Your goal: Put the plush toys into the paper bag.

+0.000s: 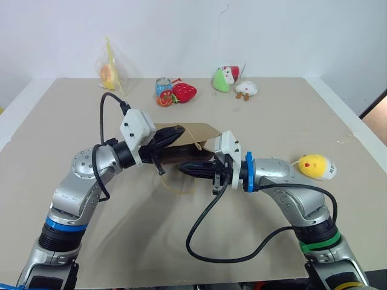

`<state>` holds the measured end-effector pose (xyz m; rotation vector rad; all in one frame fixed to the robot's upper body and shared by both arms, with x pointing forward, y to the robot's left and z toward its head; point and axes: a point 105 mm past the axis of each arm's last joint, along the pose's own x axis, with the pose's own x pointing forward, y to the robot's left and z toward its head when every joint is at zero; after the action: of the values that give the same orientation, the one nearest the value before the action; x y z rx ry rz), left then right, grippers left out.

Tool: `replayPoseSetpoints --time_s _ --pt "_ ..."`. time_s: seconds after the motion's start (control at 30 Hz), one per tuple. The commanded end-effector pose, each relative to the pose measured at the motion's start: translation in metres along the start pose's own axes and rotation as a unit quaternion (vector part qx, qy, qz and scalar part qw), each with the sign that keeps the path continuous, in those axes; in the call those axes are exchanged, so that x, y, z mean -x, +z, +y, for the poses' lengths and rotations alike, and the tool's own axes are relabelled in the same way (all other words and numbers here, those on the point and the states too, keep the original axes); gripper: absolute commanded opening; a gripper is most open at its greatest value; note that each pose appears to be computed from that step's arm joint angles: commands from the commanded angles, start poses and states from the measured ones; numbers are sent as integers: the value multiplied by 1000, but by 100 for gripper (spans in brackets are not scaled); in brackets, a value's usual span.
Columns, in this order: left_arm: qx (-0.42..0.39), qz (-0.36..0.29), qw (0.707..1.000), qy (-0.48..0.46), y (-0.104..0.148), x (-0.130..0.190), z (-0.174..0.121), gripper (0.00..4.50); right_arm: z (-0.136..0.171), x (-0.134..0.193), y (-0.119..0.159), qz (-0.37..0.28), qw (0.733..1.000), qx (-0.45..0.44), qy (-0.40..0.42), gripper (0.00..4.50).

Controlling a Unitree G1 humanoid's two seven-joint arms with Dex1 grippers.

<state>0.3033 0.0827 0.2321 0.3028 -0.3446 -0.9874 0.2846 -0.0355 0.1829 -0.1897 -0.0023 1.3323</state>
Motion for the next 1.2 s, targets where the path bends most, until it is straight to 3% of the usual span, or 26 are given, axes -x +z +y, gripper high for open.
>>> replayPoseSetpoints --time_s 0.03,0.27,0.7,0.9,1.2 --pt "-14 -19 1000 16 14 1 2 0 -11 -9 14 -16 999 28 -36 3" --pt "-12 -20 999 33 13 -4 1 0 -19 -30 21 -17 996 24 -88 3" --pt "-9 -56 994 90 33 -17 17 0 -34 -52 -10 60 984 37 -163 3" --pt "-7 -54 990 131 34 -12 33 0 -37 -56 -15 70 980 63 -176 3" --pt "-8 -53 988 143 34 -11 34 0 -36 -58 -16 69 979 85 -170 3"
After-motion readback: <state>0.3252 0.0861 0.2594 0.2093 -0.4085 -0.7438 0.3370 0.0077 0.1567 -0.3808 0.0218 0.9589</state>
